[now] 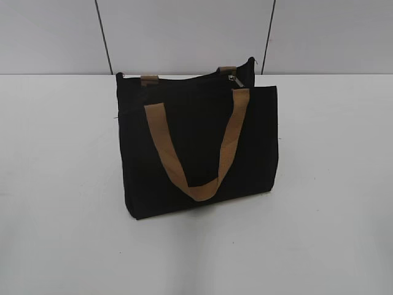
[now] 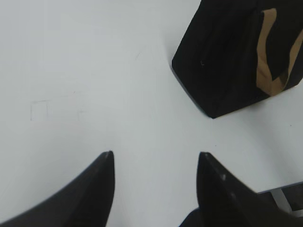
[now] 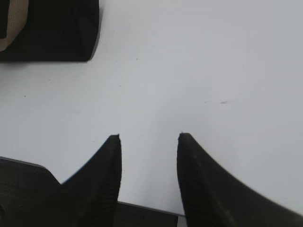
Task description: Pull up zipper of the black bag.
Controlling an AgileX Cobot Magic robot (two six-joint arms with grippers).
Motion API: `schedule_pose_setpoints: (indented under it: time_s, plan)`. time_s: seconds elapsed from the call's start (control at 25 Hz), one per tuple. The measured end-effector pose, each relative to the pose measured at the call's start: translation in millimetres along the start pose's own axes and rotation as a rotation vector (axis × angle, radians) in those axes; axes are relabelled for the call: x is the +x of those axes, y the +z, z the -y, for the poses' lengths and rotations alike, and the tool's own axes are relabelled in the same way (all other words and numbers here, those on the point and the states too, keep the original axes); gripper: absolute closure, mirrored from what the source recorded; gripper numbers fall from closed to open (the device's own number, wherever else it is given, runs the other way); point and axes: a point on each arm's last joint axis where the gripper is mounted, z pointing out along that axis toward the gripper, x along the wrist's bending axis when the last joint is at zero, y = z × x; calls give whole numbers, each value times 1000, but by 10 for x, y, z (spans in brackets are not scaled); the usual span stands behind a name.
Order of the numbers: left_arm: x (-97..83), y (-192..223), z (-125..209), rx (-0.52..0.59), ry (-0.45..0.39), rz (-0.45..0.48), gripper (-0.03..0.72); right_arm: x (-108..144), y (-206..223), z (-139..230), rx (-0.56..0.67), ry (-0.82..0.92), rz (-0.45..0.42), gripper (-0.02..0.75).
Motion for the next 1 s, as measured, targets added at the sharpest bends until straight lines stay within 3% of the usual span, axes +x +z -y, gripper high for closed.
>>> schedule_pose_setpoints:
  time_s: [0.6,1.0]
  plan:
    - [0,0,2,2,-2,-5,343,6,-1,1,-1,4,-6,429]
    - [11,-5,4,-4,-90,-155,372,4,-1,0,1,25,23,429]
